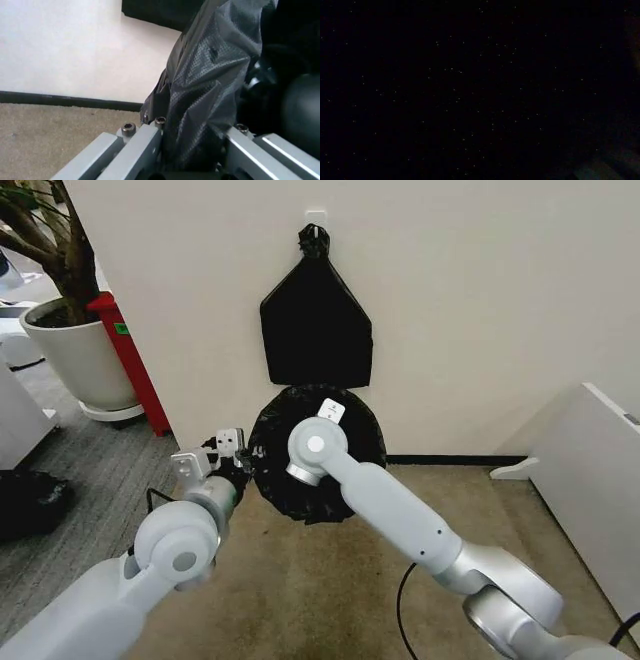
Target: Place the garbage bag over the trash bin.
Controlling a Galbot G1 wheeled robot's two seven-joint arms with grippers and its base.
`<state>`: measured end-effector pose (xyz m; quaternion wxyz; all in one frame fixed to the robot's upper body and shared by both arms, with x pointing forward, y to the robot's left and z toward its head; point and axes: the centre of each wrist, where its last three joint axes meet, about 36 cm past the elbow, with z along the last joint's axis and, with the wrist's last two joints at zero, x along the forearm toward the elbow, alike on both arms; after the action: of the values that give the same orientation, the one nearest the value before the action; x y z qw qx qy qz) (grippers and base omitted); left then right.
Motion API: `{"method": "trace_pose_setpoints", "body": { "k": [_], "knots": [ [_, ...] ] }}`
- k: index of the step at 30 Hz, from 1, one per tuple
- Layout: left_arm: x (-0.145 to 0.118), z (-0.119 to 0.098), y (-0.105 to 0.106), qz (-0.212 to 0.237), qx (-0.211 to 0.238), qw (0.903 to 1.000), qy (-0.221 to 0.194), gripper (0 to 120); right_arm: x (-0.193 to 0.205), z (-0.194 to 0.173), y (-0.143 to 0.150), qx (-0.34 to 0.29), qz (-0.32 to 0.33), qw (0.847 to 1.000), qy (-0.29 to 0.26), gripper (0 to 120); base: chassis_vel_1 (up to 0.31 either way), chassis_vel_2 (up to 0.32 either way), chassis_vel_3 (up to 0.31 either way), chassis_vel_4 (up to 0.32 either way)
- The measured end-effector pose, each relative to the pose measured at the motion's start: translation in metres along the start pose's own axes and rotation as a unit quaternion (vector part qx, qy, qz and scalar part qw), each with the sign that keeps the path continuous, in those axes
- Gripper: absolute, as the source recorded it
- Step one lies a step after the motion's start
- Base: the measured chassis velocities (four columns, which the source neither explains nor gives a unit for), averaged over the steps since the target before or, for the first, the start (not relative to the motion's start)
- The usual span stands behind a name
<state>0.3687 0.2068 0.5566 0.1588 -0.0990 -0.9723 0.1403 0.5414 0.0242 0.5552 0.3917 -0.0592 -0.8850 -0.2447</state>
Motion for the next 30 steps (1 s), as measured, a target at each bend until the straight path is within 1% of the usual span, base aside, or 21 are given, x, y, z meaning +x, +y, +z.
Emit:
{"method": "trace_pose_setpoints", "body": {
  "k": [5,9,13,18,25,28,30],
  "knots": [
    [0.002,0.001,0.000,0.001,-0.002,1.0000,-0.001,0,-0.006,0.002,-0.005,-0.001,0.006,1.000,0.001,0,0.000,0.000,0.000,0.000],
    [-0.001,0.004,0.002,-0.006,-0.004,1.0000,-0.002,0,0.014,0.007,-0.008,0.001,-0.009,1.000,0.003,0,0.000,0.000,0.000,0.000],
    [-0.002,0.004,0.002,-0.007,-0.003,1.0000,-0.003,0,0.022,0.008,-0.007,0.005,-0.018,1.000,0.005,0,0.000,0.000,0.000,0.000],
    [0.001,0.003,0.000,-0.002,-0.003,1.0000,-0.005,0,0.011,0.006,-0.004,0.002,-0.010,1.000,0.006,0,0.000,0.000,0.000,0.000],
    [0.011,0.002,-0.002,0.007,-0.005,0.9999,-0.007,0,-0.016,0.002,-0.004,-0.009,0.006,1.000,0.005,0,0.000,0.000,0.000,0.000],
    [0.013,0.004,-0.003,0.008,-0.005,0.9999,-0.004,0,-0.021,0.003,-0.005,-0.010,0.011,1.000,0.004,0,0.000,0.000,0.000,0.000],
    [0.013,0.005,-0.002,0.008,-0.005,0.9999,-0.004,0,-0.015,0.004,-0.005,-0.009,0.007,1.000,0.001,0,0.000,0.000,0.000,0.000]
  ]
}}
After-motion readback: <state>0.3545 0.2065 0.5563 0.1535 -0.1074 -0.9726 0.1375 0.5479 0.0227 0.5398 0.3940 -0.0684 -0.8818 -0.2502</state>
